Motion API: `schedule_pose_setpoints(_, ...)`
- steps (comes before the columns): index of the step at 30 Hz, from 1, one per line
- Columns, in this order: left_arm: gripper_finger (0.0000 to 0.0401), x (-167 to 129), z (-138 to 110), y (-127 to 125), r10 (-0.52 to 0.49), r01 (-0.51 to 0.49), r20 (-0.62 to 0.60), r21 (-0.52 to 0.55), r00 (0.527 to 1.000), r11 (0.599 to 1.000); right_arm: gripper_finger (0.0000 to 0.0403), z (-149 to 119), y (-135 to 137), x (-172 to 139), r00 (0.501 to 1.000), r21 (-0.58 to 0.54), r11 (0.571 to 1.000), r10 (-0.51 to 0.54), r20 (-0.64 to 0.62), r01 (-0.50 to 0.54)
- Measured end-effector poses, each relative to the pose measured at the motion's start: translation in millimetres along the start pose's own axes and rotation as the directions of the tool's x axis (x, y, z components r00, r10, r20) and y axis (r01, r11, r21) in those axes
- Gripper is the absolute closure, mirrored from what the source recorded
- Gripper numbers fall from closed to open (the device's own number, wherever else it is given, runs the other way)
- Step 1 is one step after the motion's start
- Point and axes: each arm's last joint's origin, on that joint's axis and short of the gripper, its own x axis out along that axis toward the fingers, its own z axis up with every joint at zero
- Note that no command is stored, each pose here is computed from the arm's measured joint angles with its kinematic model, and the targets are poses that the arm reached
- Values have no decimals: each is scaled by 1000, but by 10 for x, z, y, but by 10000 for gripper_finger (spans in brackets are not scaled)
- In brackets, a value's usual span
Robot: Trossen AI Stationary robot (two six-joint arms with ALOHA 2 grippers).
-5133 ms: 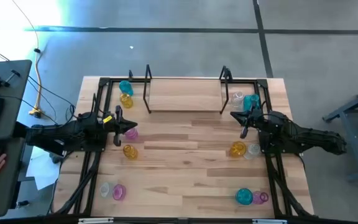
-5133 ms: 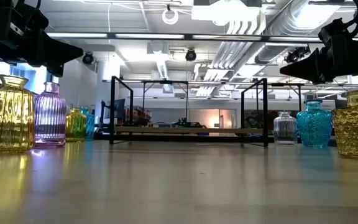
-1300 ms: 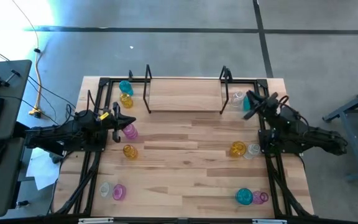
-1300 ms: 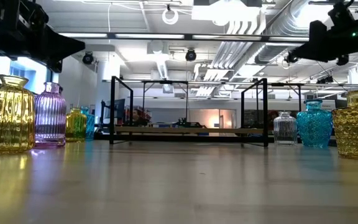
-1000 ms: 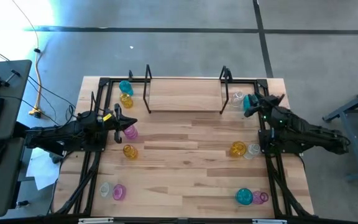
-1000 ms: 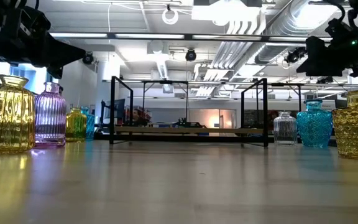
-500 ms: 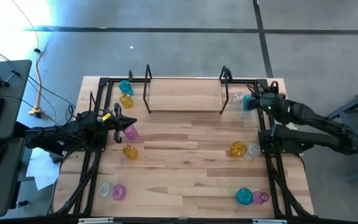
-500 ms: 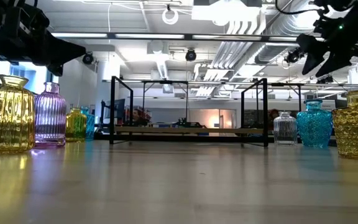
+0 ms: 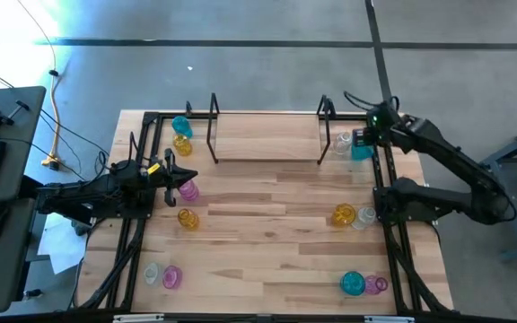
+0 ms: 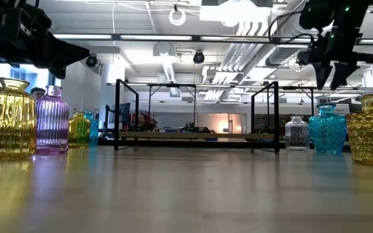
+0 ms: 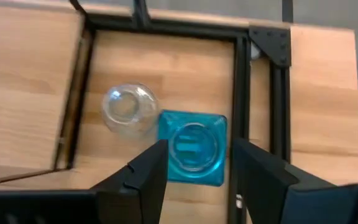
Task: Sort vases onto shelf
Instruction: Put the top right blue vase on the shelf
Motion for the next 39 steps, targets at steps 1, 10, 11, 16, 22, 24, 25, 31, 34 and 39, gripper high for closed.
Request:
schedule_pose_setpoints(1, 401, 0, 0, 0, 0, 0, 0, 5, 1000, 1000, 238, 26, -8, 40, 1000, 0, 1000, -11, -27, 11)
schedule_pose_setpoints(10, 401, 0, 0, 0, 0, 0, 0, 7, 1000, 1000, 238, 133, -78, 337, 975, -4, 995, -102, -198, 103)
schedule_pose_setpoints(11, 401, 0, 0, 0, 0, 0, 0, 7, 1000, 1000, 238, 140, -78, 360, 973, -6, 995, -94, -213, 95)
schedule_pose_setpoints(16, 401, 0, 0, 0, 0, 0, 0, 7, 1000, 1000, 238, 160, -77, 440, 962, -18, 996, -93, -255, 92)
schedule_pose_setpoints(22, 401, 0, 0, 0, 0, 0, 0, 7, 1000, 1000, 238, 186, -83, 495, 959, -20, 997, -83, -272, 81)
schedule_pose_setpoints(24, 401, 0, -1, 0, 0, 0, -1, 7, 1000, 1000, 238, 197, -76, 514, 959, -23, 997, -83, -271, 79)
schedule_pose_setpoints(25, 401, 0, -1, 0, 0, 0, -1, 7, 1000, 1000, 238, 200, -71, 527, 958, -24, 997, -83, -275, 80)
schedule_pose_setpoints(31, 401, 0, -1, 0, 0, 0, -1, 7, 1000, 1000, 238, 211, -42, 632, 943, -50, 995, -103, -315, 91)
schedule_pose_setpoints(34, 401, 0, -1, 0, 0, 0, -1, 7, 1000, 1000, 245, 228, -25, 676, 941, -63, 994, -105, -321, 90)
schedule_pose_setpoints(39, 401, 0, -1, 0, 0, 0, -1, 7, 1000, 1000, 293, 235, -17, 690, 942, -71, 994, -101, -320, 83)
